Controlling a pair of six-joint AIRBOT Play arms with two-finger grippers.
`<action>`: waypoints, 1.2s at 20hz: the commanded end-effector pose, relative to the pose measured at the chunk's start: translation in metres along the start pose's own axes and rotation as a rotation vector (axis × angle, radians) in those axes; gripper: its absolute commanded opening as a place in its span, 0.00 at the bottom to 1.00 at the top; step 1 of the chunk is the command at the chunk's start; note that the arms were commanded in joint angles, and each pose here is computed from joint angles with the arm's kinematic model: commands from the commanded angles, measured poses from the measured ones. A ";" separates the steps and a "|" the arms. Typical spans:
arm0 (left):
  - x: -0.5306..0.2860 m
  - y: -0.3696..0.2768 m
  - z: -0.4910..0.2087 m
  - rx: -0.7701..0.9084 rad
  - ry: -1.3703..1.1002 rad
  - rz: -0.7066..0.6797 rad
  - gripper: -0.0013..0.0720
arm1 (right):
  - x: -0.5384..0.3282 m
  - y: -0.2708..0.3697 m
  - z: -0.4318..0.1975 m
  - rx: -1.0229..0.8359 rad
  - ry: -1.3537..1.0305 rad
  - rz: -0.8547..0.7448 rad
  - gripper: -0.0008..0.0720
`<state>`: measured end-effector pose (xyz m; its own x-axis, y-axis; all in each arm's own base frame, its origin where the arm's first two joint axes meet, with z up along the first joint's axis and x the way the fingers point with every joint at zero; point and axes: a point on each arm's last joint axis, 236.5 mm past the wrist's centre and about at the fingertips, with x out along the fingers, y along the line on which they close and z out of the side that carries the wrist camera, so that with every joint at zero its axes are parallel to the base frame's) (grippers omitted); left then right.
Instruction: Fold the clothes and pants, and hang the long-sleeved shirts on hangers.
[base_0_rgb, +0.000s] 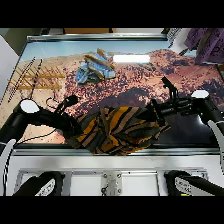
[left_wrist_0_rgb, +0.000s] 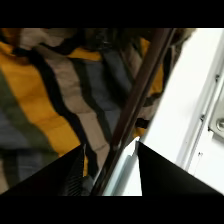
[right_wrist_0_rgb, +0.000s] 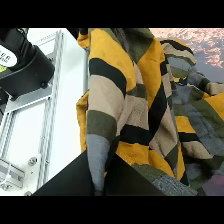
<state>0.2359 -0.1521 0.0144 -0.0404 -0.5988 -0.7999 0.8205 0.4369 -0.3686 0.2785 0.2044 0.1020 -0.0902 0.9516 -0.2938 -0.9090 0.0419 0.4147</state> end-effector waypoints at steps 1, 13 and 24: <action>-0.021 0.010 0.005 -0.016 -0.061 0.087 0.46 | 0.000 0.000 0.000 -0.002 0.000 0.000 0.02; -0.128 0.053 0.022 -0.418 -0.431 0.492 0.46 | -0.024 0.000 0.040 -0.089 -0.097 -0.151 0.02; 0.006 0.009 0.035 -0.873 -0.493 0.225 0.72 | -0.036 0.011 0.069 -0.142 -0.138 -0.265 0.02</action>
<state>0.2606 -0.1508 0.0456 0.4602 -0.5544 -0.6935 0.2380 0.8295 -0.5052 0.2990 0.1914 0.1704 0.1830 0.9490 -0.2566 -0.9441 0.2425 0.2235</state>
